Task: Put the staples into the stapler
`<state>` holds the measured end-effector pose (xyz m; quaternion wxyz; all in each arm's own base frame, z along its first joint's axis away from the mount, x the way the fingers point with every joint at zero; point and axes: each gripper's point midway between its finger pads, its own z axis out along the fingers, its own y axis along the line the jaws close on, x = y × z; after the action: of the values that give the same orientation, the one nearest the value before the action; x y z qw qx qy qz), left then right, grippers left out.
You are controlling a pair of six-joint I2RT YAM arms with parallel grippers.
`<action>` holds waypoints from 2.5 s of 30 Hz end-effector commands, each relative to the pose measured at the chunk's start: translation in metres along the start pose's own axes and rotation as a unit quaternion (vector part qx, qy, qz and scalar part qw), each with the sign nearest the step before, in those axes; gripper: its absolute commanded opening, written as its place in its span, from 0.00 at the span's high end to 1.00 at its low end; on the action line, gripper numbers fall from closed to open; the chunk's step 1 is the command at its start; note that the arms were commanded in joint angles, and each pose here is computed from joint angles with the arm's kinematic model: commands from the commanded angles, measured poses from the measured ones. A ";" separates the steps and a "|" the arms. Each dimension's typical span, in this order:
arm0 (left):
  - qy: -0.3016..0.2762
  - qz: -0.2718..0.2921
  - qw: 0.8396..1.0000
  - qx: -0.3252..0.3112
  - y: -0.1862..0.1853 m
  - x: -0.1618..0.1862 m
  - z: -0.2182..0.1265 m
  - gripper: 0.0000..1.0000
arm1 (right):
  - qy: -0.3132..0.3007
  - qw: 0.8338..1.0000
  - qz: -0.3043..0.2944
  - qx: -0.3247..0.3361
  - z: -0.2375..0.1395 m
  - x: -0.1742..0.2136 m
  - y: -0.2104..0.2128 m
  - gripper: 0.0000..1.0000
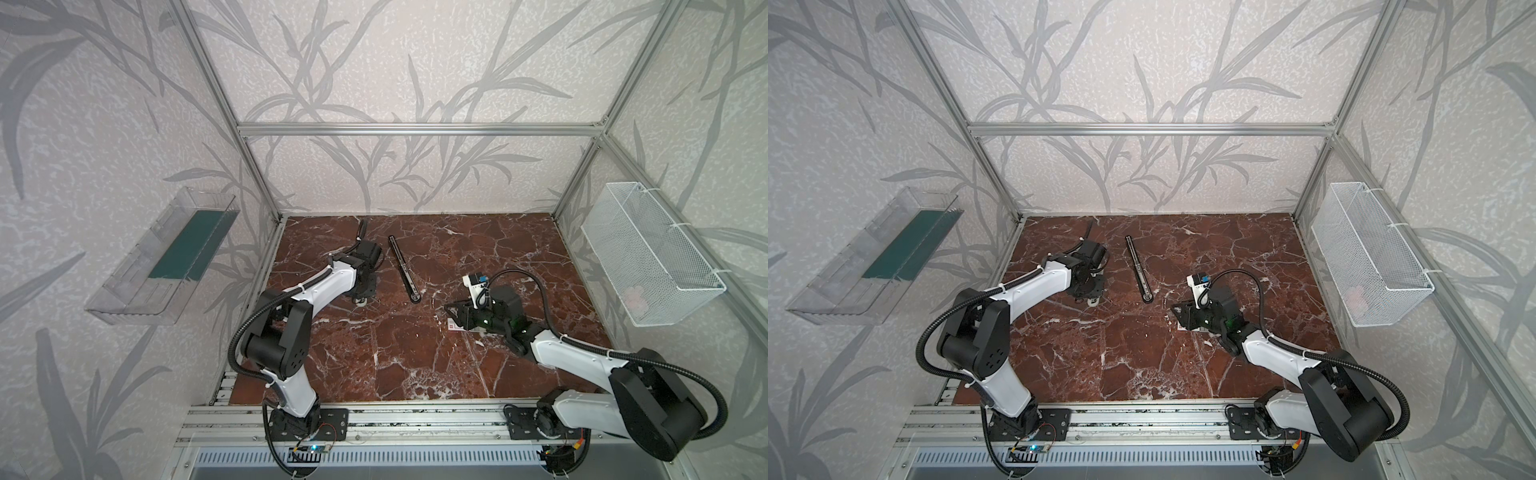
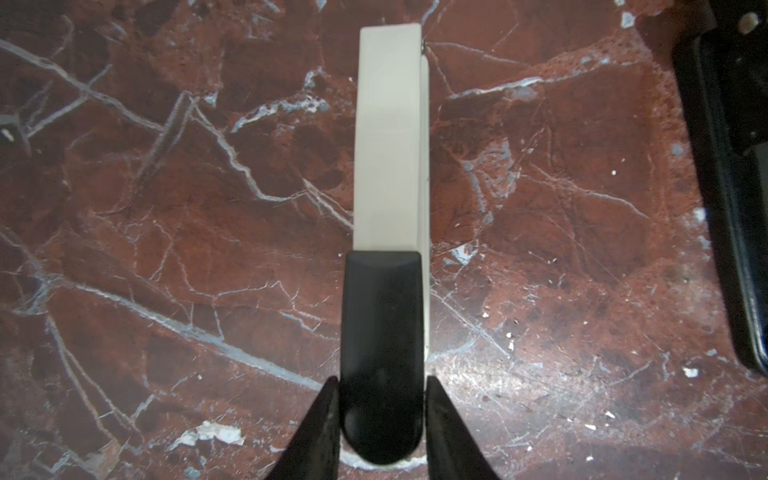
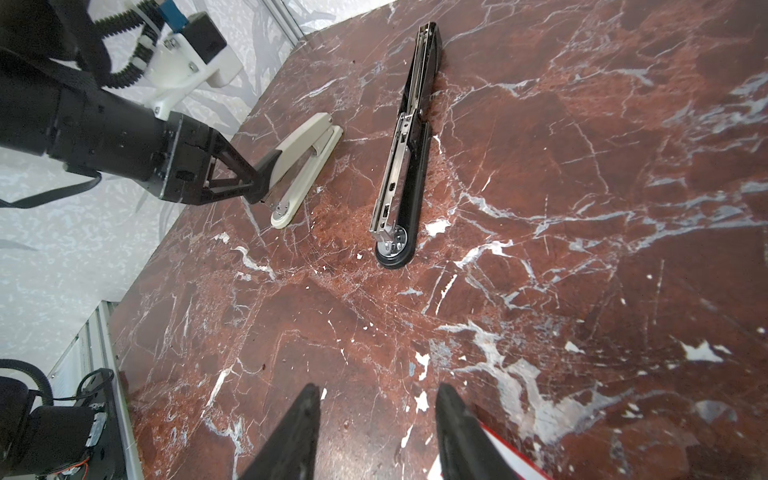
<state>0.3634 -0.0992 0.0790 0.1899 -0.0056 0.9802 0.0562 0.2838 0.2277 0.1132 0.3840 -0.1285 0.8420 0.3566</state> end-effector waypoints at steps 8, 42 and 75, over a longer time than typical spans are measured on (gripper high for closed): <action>-0.069 -0.030 0.996 0.047 0.000 -0.020 -0.057 0.57 | 0.017 1.000 -0.022 0.002 0.007 -0.023 0.010 0.52; -0.097 -0.149 0.962 0.208 -0.011 0.091 -0.065 0.58 | 0.251 0.942 -0.099 0.199 0.177 -0.013 -0.028 0.61; -0.096 -0.143 0.959 0.226 -0.022 0.082 -0.062 0.60 | 0.242 0.955 -0.057 0.164 0.086 0.038 0.030 0.63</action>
<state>0.2632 -0.1247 0.0971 0.2802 -0.0934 0.9374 -0.1846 0.2892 0.3199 0.0473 0.1887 -0.2037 0.9489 0.1500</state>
